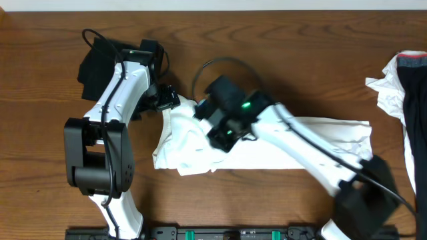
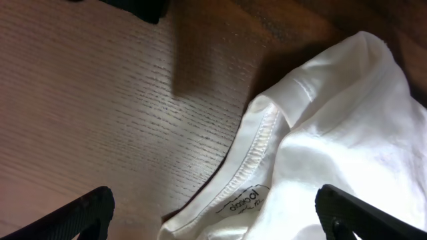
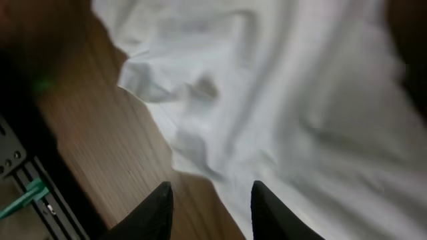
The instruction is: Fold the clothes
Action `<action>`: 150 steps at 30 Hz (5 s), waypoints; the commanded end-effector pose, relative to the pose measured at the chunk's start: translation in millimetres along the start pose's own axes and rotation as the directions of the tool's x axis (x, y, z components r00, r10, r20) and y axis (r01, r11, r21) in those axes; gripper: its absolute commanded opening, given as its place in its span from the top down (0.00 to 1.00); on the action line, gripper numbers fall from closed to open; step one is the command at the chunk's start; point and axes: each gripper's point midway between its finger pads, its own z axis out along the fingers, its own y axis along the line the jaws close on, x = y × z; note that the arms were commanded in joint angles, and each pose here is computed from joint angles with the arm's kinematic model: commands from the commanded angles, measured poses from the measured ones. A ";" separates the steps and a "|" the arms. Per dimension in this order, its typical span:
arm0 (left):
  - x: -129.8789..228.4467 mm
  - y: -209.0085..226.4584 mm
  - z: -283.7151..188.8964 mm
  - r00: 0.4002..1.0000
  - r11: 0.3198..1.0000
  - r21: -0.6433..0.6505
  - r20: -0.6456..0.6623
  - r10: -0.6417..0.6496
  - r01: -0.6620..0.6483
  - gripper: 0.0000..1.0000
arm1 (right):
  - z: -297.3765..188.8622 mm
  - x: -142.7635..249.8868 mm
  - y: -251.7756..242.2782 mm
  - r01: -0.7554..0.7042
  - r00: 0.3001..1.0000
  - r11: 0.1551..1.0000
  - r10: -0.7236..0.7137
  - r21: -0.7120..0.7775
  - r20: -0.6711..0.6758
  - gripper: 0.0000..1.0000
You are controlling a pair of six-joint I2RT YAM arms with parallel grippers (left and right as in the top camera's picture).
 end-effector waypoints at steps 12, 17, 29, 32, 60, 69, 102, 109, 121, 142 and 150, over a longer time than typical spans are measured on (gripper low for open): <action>3.5 2.2 6.2 1.000 1.000 -0.013 -0.022 0.001 -0.001 0.02 | -2.5 74.4 -95.9 -0.327 0.929 0.931 0.348 0.164 -0.124 0.71; 3.5 2.2 6.2 1.000 1.000 -0.013 -0.022 0.001 -0.001 0.02 | 14.7 103.2 -83.1 -0.150 0.954 0.981 0.177 0.127 -0.243 0.68; 3.6 2.2 6.2 1.000 1.000 -0.013 -0.023 0.001 -0.001 0.02 | 59.6 93.9 -114.2 -0.045 0.993 0.969 0.070 0.245 -0.093 0.61; 3.5 2.2 6.2 1.000 1.000 -0.013 -0.022 0.001 -0.001 0.02 | 60.0 86.6 -116.2 -0.034 0.996 0.967 0.053 0.252 -0.067 0.58; 3.6 2.2 6.2 1.000 1.000 -0.013 -0.023 0.001 -0.001 0.02 | 67.2 91.0 -104.4 -0.029 0.997 0.981 0.043 0.191 -0.068 0.74; 3.6 2.2 6.2 1.000 1.000 -0.013 -0.023 0.001 -0.001 0.02 | 57.5 81.7 -114.3 -0.022 0.998 0.968 0.036 0.251 -0.049 0.99; 3.5 2.2 6.2 1.000 1.000 -0.013 -0.022 0.001 -0.001 0.02 | 72.6 48.1 -72.3 0.365 0.931 0.878 -0.348 0.310 -0.109 0.58; 3.5 2.2 6.2 1.000 1.000 -0.013 -0.022 0.001 -0.001 0.02 | 76.5 46.7 -81.0 0.326 0.945 0.877 -0.307 0.352 -0.112 0.93; 3.6 2.2 6.2 1.000 1.000 -0.013 -0.023 0.001 -0.001 0.02 | 57.9 67.9 -40.0 0.264 0.964 0.946 -0.250 0.190 -0.096 0.94; 3.6 2.2 6.2 1.000 1.000 -0.013 -0.023 0.001 -0.001 0.02 | 54.6 57.8 -45.4 0.087 0.996 0.981 -0.086 0.176 -0.010 0.53; 3.5 2.2 6.2 1.000 1.000 -0.013 -0.022 0.001 -0.001 0.02 | 54.2 79.7 -40.5 -0.013 0.997 0.995 0.020 0.102 -0.071 0.55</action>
